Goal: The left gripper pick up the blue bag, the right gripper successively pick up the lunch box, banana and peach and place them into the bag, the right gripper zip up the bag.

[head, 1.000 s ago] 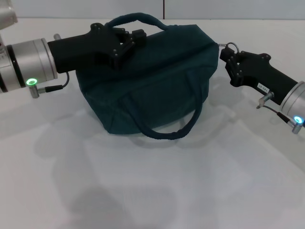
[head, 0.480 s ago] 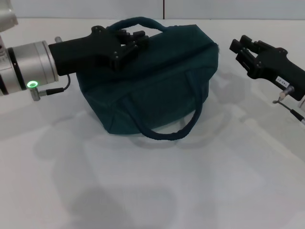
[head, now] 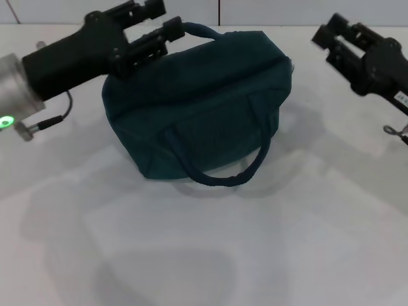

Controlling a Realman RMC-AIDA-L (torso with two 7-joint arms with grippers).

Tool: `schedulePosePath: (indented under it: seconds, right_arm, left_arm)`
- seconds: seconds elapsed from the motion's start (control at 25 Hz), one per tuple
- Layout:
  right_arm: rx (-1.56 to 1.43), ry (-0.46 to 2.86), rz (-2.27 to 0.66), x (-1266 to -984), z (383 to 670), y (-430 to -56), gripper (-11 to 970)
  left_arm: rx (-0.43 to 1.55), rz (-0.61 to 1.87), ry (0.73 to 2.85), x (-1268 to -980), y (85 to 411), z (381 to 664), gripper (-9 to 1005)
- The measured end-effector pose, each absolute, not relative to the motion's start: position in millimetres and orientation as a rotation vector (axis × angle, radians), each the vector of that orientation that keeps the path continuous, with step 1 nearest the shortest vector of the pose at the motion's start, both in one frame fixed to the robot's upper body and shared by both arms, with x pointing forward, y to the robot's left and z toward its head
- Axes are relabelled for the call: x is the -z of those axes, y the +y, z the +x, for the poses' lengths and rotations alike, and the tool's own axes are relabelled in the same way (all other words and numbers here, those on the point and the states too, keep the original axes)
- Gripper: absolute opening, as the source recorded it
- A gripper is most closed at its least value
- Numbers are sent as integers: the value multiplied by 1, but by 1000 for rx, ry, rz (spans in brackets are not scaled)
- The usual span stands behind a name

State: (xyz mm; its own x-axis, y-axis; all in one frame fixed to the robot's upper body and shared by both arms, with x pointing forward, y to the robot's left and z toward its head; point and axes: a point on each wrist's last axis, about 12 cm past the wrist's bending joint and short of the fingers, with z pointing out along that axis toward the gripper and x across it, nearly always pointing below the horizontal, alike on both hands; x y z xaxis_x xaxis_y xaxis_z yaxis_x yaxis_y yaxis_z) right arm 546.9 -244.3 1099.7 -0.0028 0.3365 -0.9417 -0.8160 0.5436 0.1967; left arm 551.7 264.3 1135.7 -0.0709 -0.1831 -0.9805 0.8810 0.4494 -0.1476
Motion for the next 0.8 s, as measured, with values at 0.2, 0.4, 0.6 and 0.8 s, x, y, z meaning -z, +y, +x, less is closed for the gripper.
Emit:
schedulePosePath:
  seconds: [0.2, 0.4, 0.6, 0.8]
  right_arm:
    - [-1109, 1202, -683, -1113, 540, -229, 401]
    - [-1137, 1228, -788, -1109, 536, -218, 456]
    - [-1142, 1236, -825, -1106, 534, -215, 684]
    - [-1138, 1241, -825, -1105, 533, -215, 684]
  left_arm:
    - [987, 654, 1223, -1125, 279, 516, 543]
    - [916, 620, 1173, -1100, 286, 490, 754]
    - [837, 647, 1131, -1081, 283, 470, 871]
    - [817, 641, 1126, -1076, 284, 465, 881]
